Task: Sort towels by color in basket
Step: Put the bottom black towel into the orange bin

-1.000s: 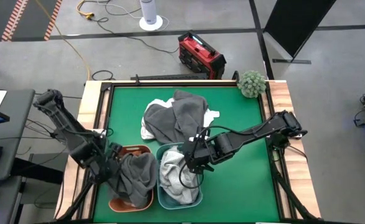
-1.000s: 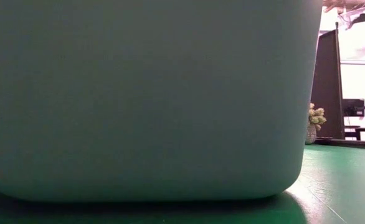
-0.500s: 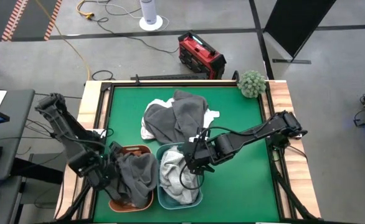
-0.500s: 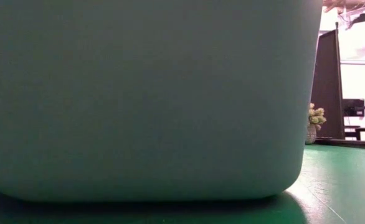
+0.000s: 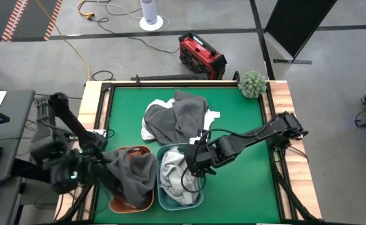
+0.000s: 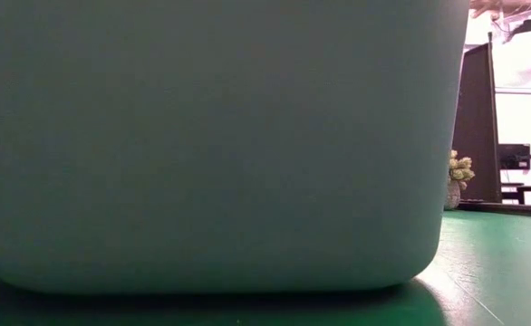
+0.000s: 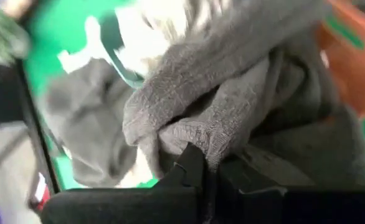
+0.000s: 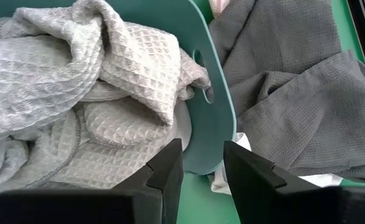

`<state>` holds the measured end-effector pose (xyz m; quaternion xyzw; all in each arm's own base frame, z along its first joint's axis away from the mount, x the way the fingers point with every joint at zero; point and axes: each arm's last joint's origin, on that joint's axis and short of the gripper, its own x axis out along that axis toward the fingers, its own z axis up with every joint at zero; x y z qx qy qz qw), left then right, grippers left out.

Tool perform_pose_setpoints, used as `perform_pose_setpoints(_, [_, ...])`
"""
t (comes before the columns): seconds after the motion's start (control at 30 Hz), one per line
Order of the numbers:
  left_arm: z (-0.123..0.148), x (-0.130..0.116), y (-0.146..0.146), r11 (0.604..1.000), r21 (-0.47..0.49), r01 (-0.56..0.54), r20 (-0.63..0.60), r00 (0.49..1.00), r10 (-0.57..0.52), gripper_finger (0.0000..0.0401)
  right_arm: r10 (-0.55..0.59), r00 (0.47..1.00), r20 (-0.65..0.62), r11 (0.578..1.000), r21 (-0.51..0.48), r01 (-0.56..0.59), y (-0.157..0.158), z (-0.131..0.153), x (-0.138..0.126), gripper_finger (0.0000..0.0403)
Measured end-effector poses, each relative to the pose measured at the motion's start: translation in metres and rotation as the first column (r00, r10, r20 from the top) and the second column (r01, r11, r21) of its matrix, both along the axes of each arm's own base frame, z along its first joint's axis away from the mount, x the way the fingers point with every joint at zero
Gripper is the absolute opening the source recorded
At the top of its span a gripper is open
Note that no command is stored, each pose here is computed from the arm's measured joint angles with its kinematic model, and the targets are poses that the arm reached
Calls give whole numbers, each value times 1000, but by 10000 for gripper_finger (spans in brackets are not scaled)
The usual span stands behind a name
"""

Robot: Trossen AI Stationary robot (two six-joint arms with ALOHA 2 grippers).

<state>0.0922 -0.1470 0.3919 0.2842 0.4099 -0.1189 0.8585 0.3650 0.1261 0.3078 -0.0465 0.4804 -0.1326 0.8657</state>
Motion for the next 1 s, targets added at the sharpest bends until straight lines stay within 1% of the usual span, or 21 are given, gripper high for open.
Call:
perform_pose_setpoints(0.1, [12, -7, -1, 1000, 14, 14, 123, 992, -16, 1, 2, 1000, 3, 1000, 0, -2, 1, 0, 0, 147])
perform_pose_setpoints(0.17, [15, -9, -2, 999, 34, 23, 173, 985, -28, 1, -3, 1000, 24, 1000, -5, 3, 2, 1, 1, 147])
perform_pose_setpoints(0.27, [15, -11, -3, 999, 45, 30, 192, 981, -38, 1, 9, 991, 137, 1000, -5, -8, 6, 7, 10, 147])
perform_pose_setpoints(0.33, [15, -11, -3, 999, 38, 23, 196, 980, -30, 1, 39, 967, 252, 999, 9, -43, 10, 14, 19, 147])
perform_pose_setpoints(0.4, [16, -11, -3, 999, 34, 8, 210, 977, -15, 1, 87, 918, 386, 996, 0, -95, 14, 16, 31, 147])
perform_pose_setpoints(0.47, [16, -11, -3, 1000, 26, -18, 237, 971, 11, 0, 143, 853, 503, 989, -40, -142, 18, 17, 40, 147])
perform_pose_setpoints(0.57, [17, -10, -2, 997, -12, -71, 275, 959, 72, 0, 213, 753, 623, 975, -92, -200, 18, 11, 50, 147])
perform_pose_setpoints(0.63, [18, -10, -1, 993, -43, -112, 301, 946, 119, 0, 250, 689, 680, 964, -111, -241, 18, 5, 59, 147])
perform_pose_setpoints(0.73, [18, -10, 2, 982, -83, -167, 330, 925, 185, 1, 292, 645, 706, 950, -138, -279, 23, -10, 75, 147])
perform_pose_setpoints(0.8, [18, -10, 2, 976, -107, -192, 343, 914, 217, 1, 312, 637, 705, 944, -158, -288, 23, -21, 87, 147])
perform_pose_setpoints(0.83, [18, -9, 3, 973, -111, -200, 354, 908, 227, 1, 327, 620, 713, 938, -165, -305, 25, -25, 94, 147])
perform_pose_setpoints(0.9, [15, -9, 6, 969, -119, -216, 354, 903, 245, 1, 378, 591, 713, 913, -184, -363, 30, -30, 106, 147])
perform_pose_setpoints(1.0, [8, -9, 11, 960, -132, -248, 349, 894, 280, 1, 450, 510, 733, 869, -228, -439, 37, -32, 123, 147])
